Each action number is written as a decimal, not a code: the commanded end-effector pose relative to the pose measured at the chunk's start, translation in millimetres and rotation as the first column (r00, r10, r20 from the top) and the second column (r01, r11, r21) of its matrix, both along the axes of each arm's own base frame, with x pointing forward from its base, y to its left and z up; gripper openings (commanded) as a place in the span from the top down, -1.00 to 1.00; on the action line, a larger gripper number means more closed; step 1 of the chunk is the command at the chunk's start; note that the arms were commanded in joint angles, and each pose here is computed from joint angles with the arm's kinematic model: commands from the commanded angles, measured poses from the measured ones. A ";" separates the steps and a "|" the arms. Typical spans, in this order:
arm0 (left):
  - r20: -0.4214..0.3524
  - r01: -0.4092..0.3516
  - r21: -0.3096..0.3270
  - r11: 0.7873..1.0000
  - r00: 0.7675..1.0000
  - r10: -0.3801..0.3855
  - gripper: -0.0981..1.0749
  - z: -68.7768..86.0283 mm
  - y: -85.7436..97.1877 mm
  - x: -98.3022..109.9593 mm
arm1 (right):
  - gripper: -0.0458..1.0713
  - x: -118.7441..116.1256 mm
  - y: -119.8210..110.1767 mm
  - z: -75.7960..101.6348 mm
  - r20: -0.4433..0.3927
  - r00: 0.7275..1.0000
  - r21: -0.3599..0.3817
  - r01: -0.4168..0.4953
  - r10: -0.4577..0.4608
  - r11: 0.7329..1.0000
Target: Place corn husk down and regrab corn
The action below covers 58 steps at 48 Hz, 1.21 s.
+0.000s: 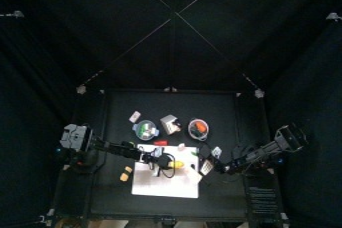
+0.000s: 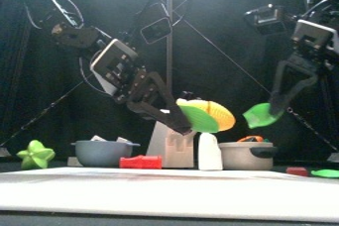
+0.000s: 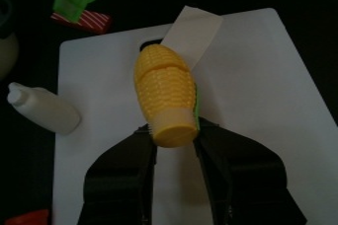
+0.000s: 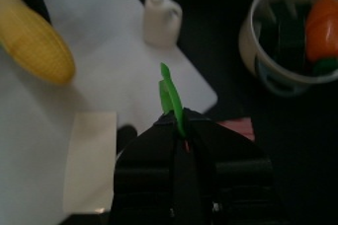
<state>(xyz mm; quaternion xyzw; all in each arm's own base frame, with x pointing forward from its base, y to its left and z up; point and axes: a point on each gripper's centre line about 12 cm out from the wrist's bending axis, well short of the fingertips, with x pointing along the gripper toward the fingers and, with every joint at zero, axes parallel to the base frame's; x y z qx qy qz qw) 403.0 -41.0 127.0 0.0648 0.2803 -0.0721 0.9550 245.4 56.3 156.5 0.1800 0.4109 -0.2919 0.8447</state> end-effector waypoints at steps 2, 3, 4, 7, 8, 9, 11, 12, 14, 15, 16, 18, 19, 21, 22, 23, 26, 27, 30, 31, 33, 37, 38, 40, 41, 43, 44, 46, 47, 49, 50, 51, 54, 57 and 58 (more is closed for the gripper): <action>0.040 -0.003 -0.004 1.000 0.999 0.003 -0.04 14.9 1.2 0.9 | 0.05 -15.7 7.1 -4.9 -0.047 0.997 0.114 0.072 -0.067 0.991; 0.040 -0.003 -0.004 1.000 0.999 0.003 -0.04 14.9 1.2 0.9 | 0.05 -18.2 7.7 -6.6 -0.058 0.995 0.126 0.084 -0.077 0.988; 0.040 -0.003 -0.004 1.000 0.999 0.003 -0.04 14.9 1.2 0.9 | 0.05 -20.8 8.1 -9.0 -0.071 0.994 0.136 0.094 -0.085 0.986; 0.038 -0.003 -0.004 1.000 0.999 0.003 -0.04 14.3 1.2 1.0 | 0.05 -26.7 8.4 -15.1 -0.103 0.988 0.157 0.127 -0.111 0.979; 0.038 -0.003 -0.004 1.000 0.999 0.003 -0.04 14.3 1.2 1.0 | 0.05 -28.2 8.3 -16.3 -0.111 0.987 0.161 0.135 -0.118 0.978; 0.038 -0.003 -0.004 1.000 0.999 0.003 -0.04 14.3 1.2 1.0 | 0.05 -29.3 7.9 -17.7 -0.118 0.985 0.163 0.142 -0.124 0.976; 0.037 -0.003 -0.003 1.000 0.999 0.003 -0.04 13.7 1.2 1.0 | 0.05 -30.7 7.7 -20.2 -0.128 0.984 0.163 0.147 -0.127 0.976; 0.038 -0.003 -0.004 1.000 0.999 0.003 -0.04 14.3 1.2 1.0 | 0.04 -31.1 7.5 -20.9 -0.130 0.983 0.162 0.149 -0.128 0.976; 0.037 -0.003 -0.003 1.000 0.999 0.003 -0.04 13.8 1.2 0.5 | 0.03 -31.2 7.1 -21.1 -0.129 0.984 0.158 0.146 -0.126 0.977; 0.038 -0.003 -0.004 1.000 0.999 0.003 -0.04 14.5 1.2 0.5 | 0.03 -31.1 6.6 -21.1 -0.129 0.983 0.156 0.147 -0.127 0.977; 0.040 -0.002 -0.003 1.000 0.999 0.002 -0.04 14.6 1.2 0.6 | 0.03 -31.4 6.2 -21.3 -0.129 0.983 0.153 0.146 -0.127 0.977; 0.038 -0.003 -0.004 1.000 0.999 0.003 -0.04 14.5 1.2 0.5 | 0.03 -31.4 4.7 -21.8 -0.127 0.984 0.147 0.145 -0.127 0.979; 0.038 -0.003 -0.004 1.000 0.999 0.003 -0.04 14.5 1.2 0.5 | 0.03 -31.2 4.6 -22.0 -0.127 0.984 0.144 0.143 -0.125 0.979; 0.038 -0.003 -0.004 1.000 0.999 0.003 -0.04 14.5 1.2 0.5 | 0.03 -31.8 4.0 -22.7 -0.128 0.984 0.140 0.141 -0.124 0.980; 0.037 -0.003 -0.003 1.000 0.999 0.003 -0.04 13.8 1.2 0.5 | 0.02 -31.5 3.2 -22.5 -0.126 0.984 0.138 0.142 -0.125 0.980; 0.038 -0.003 -0.004 1.000 0.999 0.003 -0.04 14.5 1.2 0.5 | 0.02 -31.6 2.0 -22.9 -0.128 0.983 0.137 0.147 -0.130 0.980; 0.038 -0.003 -0.004 1.000 0.999 0.003 -0.04 14.5 1.2 0.5 | 0.01 -31.7 -2.4 -24.3 -0.132 0.981 0.131 0.161 -0.144 0.978; 0.040 -0.003 -0.004 1.000 0.999 0.003 -0.04 14.6 1.2 0.6 | 0.01 -31.8 -3.6 -24.6 -0.132 0.980 0.129 0.165 -0.147 0.978; 0.038 -0.003 -0.004 1.000 0.999 0.003 -0.04 14.5 1.2 0.5 | -0.03 -31.5 -7.3 -25.3 -0.133 0.978 0.127 0.177 -0.160 0.976; 0.038 -0.002 -0.002 1.000 0.999 0.002 -0.04 14.5 1.2 0.5 | -0.04 -31.4 -8.0 -25.3 -0.133 0.978 0.127 0.180 -0.163 0.975; 0.038 -0.003 -0.004 1.000 0.999 0.003 -0.04 14.5 1.2 0.5 | -0.08 -31.2 -10.0 -25.5 -0.132 0.976 0.125 0.187 -0.170 0.974; 0.041 -0.002 -0.003 1.000 0.999 0.002 -0.04 15.1 1.2 1.0 | -0.20 -30.0 -13.2 -25.6 -0.131 0.975 0.119 0.197 -0.181 0.973; 0.038 -0.002 -0.002 1.000 0.999 0.002 -0.04 14.5 1.2 0.5 | -0.23 -30.2 -13.8 -25.9 -0.132 0.974 0.117 0.198 -0.182 0.973; 0.038 -0.002 -0.002 1.000 0.999 0.002 -0.04 14.5 1.2 0.5 | -0.30 -29.7 -15.8 -26.0 -0.131 0.973 0.111 0.202 -0.187 0.973; 0.038 -0.003 -0.004 1.000 0.999 0.003 -0.04 14.5 1.2 0.5 | -0.33 -29.5 -16.8 -26.2 -0.132 0.973 0.107 0.204 -0.189 0.973; 0.040 -0.002 -0.003 1.000 0.999 0.002 -0.04 14.6 1.2 0.6 | -0.38 -29.0 -17.7 -26.6 -0.132 0.973 0.102 0.203 -0.189 0.974; 0.038 -0.002 -0.002 1.000 0.999 0.002 -0.04 14.5 1.2 0.5 | -0.41 -28.8 -18.0 -26.4 -0.129 0.974 0.099 0.201 -0.188 0.974; 0.038 -0.002 -0.002 1.000 0.999 0.002 -0.04 14.5 1.2 0.5 | -0.43 -28.5 -18.8 -27.0 -0.131 0.973 0.095 0.201 -0.188 0.975; 0.038 -0.002 -0.002 1.000 0.999 0.002 -0.04 14.5 1.2 0.5 | -0.45 -28.4 -18.8 -26.9 -0.131 0.974 0.094 0.199 -0.186 0.975; 0.040 -0.002 -0.002 1.000 0.999 0.002 -0.04 14.9 1.2 0.9 | -0.46 -28.4 -19.1 -27.2 -0.133 0.974 0.090 0.198 -0.185 0.976; 0.038 -0.002 -0.002 1.000 0.999 0.002 -0.04 14.5 1.2 0.5 | -0.46 -28.3 -19.1 -27.1 -0.132 0.974 0.090 0.198 -0.185 0.976; 0.038 -0.002 -0.002 1.000 0.999 0.002 -0.04 14.5 1.2 0.5 | -0.46 -28.2 -19.5 -27.1 -0.131 0.974 0.089 0.198 -0.186 0.976; 0.038 -0.002 -0.002 1.000 0.999 0.002 -0.04 14.5 1.2 0.5 | -0.46 -27.4 -19.4 -26.6 -0.128 0.975 0.089 0.195 -0.183 0.977; 0.040 -0.002 -0.003 1.000 0.999 0.002 -0.04 14.6 1.2 0.6 | -0.46 -25.6 -18.6 -25.3 -0.120 0.977 0.092 0.190 -0.178 0.978; 0.038 -0.002 -0.002 1.000 0.999 0.002 -0.04 14.5 1.2 0.5 | -0.46 -24.8 -18.4 -25.1 -0.118 0.978 0.091 0.186 -0.174 0.978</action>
